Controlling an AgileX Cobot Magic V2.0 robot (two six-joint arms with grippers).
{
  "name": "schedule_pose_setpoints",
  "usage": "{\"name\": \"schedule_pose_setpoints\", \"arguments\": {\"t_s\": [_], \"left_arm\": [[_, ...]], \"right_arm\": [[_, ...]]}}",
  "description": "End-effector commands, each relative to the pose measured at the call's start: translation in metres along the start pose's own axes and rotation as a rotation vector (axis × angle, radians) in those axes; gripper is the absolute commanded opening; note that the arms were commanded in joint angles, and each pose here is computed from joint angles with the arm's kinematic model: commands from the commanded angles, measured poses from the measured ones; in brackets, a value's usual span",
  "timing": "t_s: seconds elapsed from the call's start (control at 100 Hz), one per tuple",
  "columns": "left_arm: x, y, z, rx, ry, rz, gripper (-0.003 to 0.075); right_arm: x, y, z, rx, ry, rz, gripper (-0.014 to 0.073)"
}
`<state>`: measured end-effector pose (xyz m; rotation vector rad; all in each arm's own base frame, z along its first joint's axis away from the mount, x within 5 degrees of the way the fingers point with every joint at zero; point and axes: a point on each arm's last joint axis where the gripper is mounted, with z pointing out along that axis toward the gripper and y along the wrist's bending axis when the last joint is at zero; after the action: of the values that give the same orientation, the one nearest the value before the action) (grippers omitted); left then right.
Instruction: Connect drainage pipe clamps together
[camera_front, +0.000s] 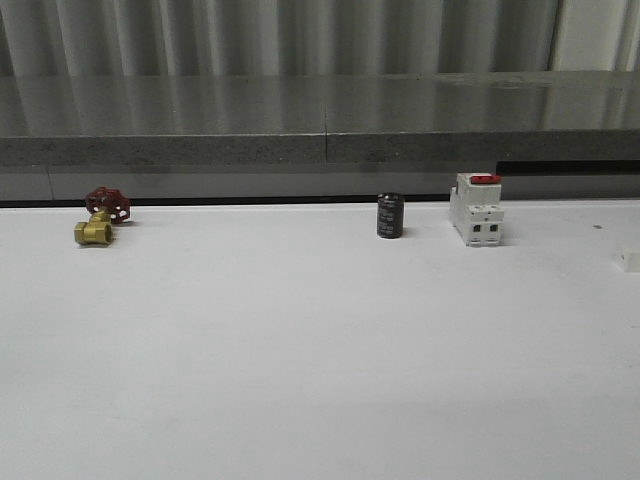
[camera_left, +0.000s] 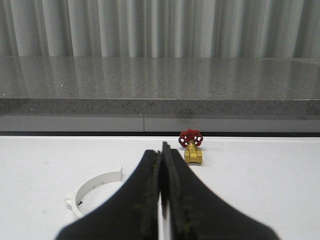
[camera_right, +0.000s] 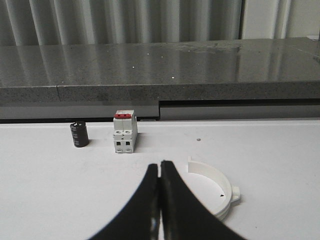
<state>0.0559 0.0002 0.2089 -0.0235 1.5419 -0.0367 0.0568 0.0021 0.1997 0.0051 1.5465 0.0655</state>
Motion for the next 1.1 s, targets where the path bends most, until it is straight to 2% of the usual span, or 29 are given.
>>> {"name": "schedule_pose_setpoints", "arguments": {"t_s": [0.0,0.25,0.41,0.64,0.73,0.97,1.09], "left_arm": [[0.008,-0.001,-0.001,0.021,-0.059,-0.010,-0.0020],[0.007,-0.001,-0.001,0.022,-0.062,-0.010,-0.0020],[0.003,-0.001,-0.001,0.022,-0.057,-0.123,-0.0020],[-0.031,-0.002,0.002,0.010,-0.027,-0.145,-0.0020],[-0.048,-0.002,0.007,-0.008,0.043,-0.147,-0.0020],[-0.091,0.000,0.031,-0.086,0.357,-0.139,-0.0020],[-0.102,0.000,0.045,-0.103,0.440,-0.137,-0.0020]], "right_arm": [[-0.015,0.001,-0.001,-0.002,-0.101,-0.007,-0.0067],[-0.015,0.001,-0.001,-0.002,-0.101,-0.007,-0.0067],[-0.015,0.001,-0.001,-0.002,-0.101,-0.007,-0.0067],[-0.015,0.001,-0.001,-0.002,-0.101,-0.007,-0.0067],[-0.015,0.001,-0.001,-0.002,-0.101,-0.007,-0.0067],[-0.015,0.001,-0.001,-0.002,-0.101,-0.007,-0.0067],[-0.015,0.001,-0.001,-0.002,-0.101,-0.007,-0.0067]]}}
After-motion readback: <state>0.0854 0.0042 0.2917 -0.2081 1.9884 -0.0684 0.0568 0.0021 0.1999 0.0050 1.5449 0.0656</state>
